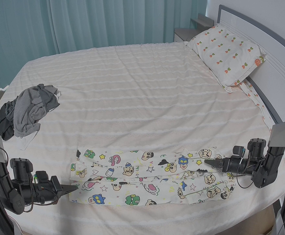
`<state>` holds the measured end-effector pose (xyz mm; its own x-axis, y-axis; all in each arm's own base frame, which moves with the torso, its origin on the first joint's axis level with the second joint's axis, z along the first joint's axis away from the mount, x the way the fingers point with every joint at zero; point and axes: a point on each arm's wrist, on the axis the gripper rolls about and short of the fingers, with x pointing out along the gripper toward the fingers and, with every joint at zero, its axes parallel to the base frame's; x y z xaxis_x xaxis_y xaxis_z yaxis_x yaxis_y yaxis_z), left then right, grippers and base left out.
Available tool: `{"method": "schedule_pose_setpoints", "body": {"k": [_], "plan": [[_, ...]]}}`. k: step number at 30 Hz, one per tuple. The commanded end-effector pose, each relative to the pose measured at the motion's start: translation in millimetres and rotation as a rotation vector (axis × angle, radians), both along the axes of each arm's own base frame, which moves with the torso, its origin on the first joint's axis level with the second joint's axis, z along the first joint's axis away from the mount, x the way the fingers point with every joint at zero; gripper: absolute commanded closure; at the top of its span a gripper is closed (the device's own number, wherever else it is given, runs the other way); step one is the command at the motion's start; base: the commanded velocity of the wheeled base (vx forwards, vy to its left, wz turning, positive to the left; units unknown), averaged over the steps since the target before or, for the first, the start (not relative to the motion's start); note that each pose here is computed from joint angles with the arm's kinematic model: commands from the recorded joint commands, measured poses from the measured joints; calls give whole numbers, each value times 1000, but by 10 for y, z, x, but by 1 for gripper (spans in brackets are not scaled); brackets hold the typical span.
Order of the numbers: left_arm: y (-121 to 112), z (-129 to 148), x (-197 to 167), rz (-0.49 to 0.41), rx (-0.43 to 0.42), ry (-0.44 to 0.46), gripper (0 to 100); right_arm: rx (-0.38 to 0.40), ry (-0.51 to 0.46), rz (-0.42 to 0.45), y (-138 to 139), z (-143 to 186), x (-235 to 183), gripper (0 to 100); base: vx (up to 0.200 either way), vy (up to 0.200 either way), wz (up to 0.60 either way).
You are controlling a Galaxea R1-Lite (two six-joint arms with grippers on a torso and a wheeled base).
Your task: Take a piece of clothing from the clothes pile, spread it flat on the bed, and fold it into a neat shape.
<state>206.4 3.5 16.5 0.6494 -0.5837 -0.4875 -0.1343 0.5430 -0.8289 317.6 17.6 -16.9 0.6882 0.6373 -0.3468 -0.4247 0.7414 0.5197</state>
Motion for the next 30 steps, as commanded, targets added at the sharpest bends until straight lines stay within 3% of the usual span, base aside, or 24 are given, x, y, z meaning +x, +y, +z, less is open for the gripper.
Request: {"method": "schedule_pose_setpoints", "body": {"k": [1,3,6,10,11,14,18,24,30], "plan": [[-136,193,212,163,36,-68,100,16,-35,-53,-178,159,-204,0,0,0,0],[-263,305,287,254,5,-83,100,27,-38,-73,-245,150,-257,0,0,0,0],[-378,351,308,224,3,-101,100,51,-21,-71,-264,105,-272,0,0,0,0],[-438,338,365,200,15,-61,100,55,6,-68,-263,72,-323,0,0,0,0],[-439,329,373,201,19,-52,0,55,13,-67,-261,69,-344,0,0,0,0],[-418,321,416,169,86,-86,0,49,18,-65,-262,67,-376,0,0,0,0],[-290,222,513,102,260,-120,0,50,26,-65,-262,48,-380,0,0,0,0],[-150,169,653,-43,458,0,0,51,30,-70,-278,48,-395,0,0,0,0],[-69,347,974,-96,530,13,0,44,38,-60,-262,34,-427,0,0,0,0]]}}
